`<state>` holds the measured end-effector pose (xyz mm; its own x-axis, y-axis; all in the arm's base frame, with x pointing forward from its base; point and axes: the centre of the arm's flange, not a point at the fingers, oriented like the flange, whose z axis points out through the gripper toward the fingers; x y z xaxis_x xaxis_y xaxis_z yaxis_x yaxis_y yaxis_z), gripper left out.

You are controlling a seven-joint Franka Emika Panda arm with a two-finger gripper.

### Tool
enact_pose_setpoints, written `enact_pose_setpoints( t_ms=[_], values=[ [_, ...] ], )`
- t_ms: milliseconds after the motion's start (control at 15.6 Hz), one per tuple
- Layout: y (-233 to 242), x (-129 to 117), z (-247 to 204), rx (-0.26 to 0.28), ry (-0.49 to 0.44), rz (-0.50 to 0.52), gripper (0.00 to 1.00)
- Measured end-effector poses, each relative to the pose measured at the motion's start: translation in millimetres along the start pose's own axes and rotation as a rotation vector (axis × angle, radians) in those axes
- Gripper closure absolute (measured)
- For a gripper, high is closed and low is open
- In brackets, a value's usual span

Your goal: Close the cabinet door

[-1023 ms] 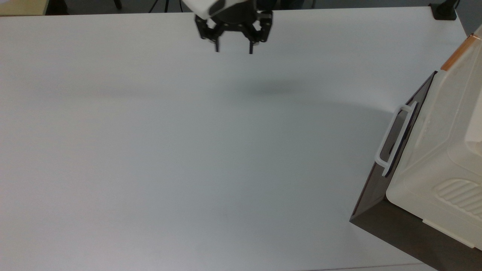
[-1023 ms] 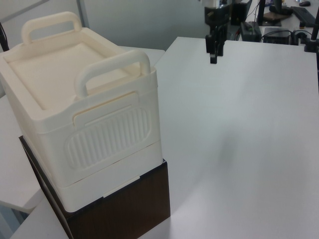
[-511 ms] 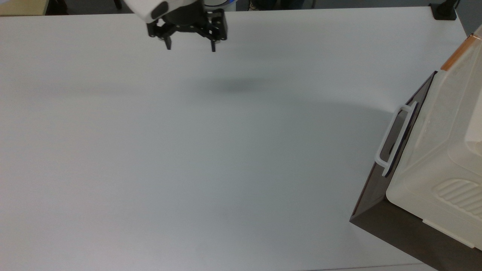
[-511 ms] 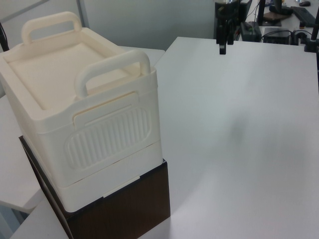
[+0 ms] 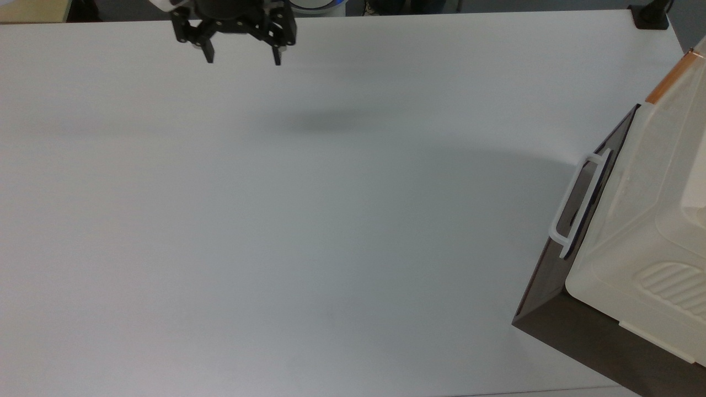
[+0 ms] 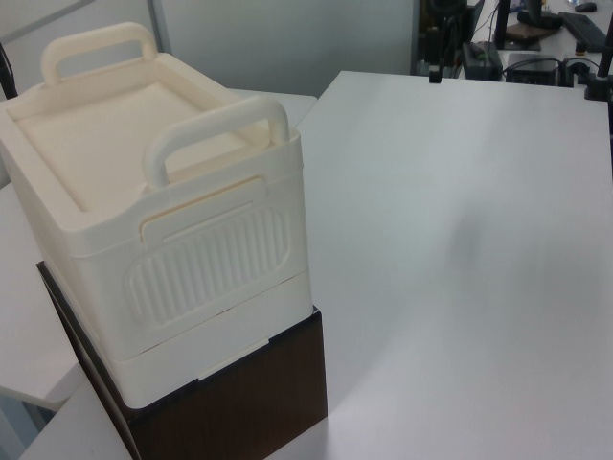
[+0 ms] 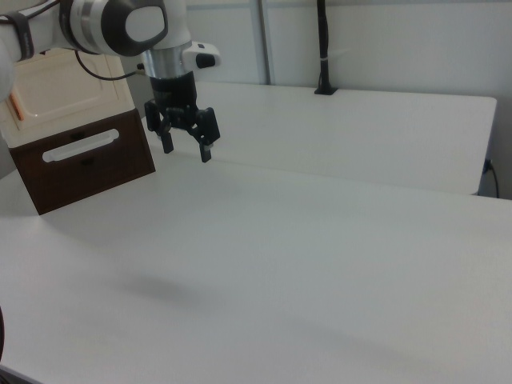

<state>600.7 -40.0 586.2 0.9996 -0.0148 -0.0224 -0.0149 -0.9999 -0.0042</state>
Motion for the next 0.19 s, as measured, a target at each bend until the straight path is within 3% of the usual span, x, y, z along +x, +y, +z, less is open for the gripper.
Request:
enact_pose_setpoints(
  t_ms=[192],
  values=[
    [7.3, -1.4, -3.2, 0.001, 0.006, 0.012, 0.0]
  ],
)
